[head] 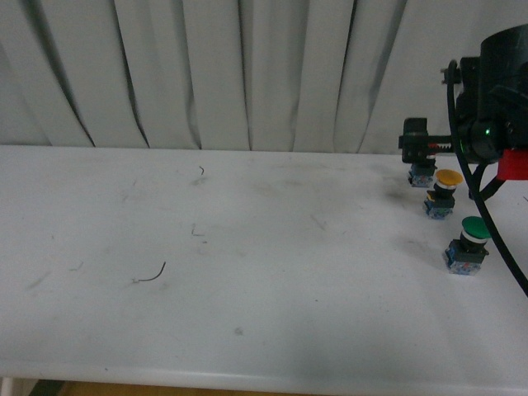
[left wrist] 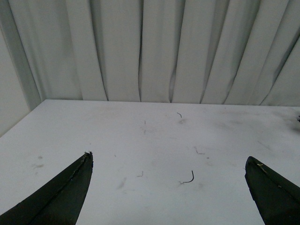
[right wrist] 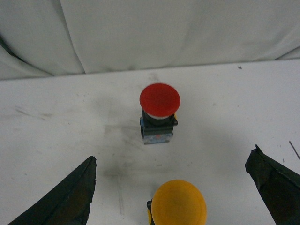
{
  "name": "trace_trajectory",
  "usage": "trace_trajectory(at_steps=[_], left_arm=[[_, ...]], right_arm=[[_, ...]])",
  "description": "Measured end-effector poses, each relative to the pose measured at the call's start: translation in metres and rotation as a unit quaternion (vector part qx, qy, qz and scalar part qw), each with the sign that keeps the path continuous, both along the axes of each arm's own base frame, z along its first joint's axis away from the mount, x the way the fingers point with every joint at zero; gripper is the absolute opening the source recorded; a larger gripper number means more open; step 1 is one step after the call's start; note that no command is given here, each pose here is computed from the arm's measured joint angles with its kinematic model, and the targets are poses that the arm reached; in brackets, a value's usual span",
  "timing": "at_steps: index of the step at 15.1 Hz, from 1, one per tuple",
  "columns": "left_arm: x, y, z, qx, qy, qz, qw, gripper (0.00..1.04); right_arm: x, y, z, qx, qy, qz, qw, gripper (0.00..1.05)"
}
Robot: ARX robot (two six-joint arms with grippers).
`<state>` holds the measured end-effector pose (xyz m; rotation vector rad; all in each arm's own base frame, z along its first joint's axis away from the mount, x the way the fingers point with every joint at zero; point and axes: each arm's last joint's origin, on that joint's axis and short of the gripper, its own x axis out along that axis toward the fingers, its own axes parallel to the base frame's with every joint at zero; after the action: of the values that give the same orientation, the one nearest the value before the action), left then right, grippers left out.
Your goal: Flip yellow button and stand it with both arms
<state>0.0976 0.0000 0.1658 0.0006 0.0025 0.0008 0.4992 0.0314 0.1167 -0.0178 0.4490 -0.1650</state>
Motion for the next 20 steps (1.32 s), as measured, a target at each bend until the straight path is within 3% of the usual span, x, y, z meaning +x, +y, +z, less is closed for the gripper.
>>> trace_trajectory(at_steps=[2,5,6,8,11,13,16,20], left_arm=[[0.0,0.0,0.0,0.0,0.0,0.0,1.0,0.98],[0.0,0.0,0.0,0.0,0.0,0.0,1.0,0.98],[0.0,0.0,0.0,0.0,0.0,0.0,1.0,0.98],[0.0,0.0,0.0,0.0,0.0,0.0,1.0,0.98],[0.0,0.0,0.0,0.0,0.0,0.0,1.0,0.98],[0.0,0.0,0.0,0.0,0.0,0.0,1.0,0.98],[0.0,0.0,0.0,0.0,0.0,0.0,1.0,0.98],[0.0,0.0,0.0,0.0,0.0,0.0,1.0,0.98]], right_arm=[[-0.013,-0.005,0.019,0.018,-0.026,0.012,0.999,0.98],[-0.073,-0.022,0.085,0.083,-0.122,0.052,0.988,0.98],[-0.104,-0.03,0.112,0.084,-0.192,0.061,0.976,0.93],[-0.153,-0.032,0.132,0.048,-0.239,0.071,0.967,0.78],[-0.28,-0.032,0.105,0.02,-0.191,0.078,0.978,0.39],[-0.308,-0.032,0.104,0.012,-0.231,0.079,0.97,0.16],[-0.318,-0.032,0.096,0.009,-0.23,0.08,0.97,0.01],[-0.341,-0.032,0.076,0.01,-0.225,0.08,0.971,0.02]])
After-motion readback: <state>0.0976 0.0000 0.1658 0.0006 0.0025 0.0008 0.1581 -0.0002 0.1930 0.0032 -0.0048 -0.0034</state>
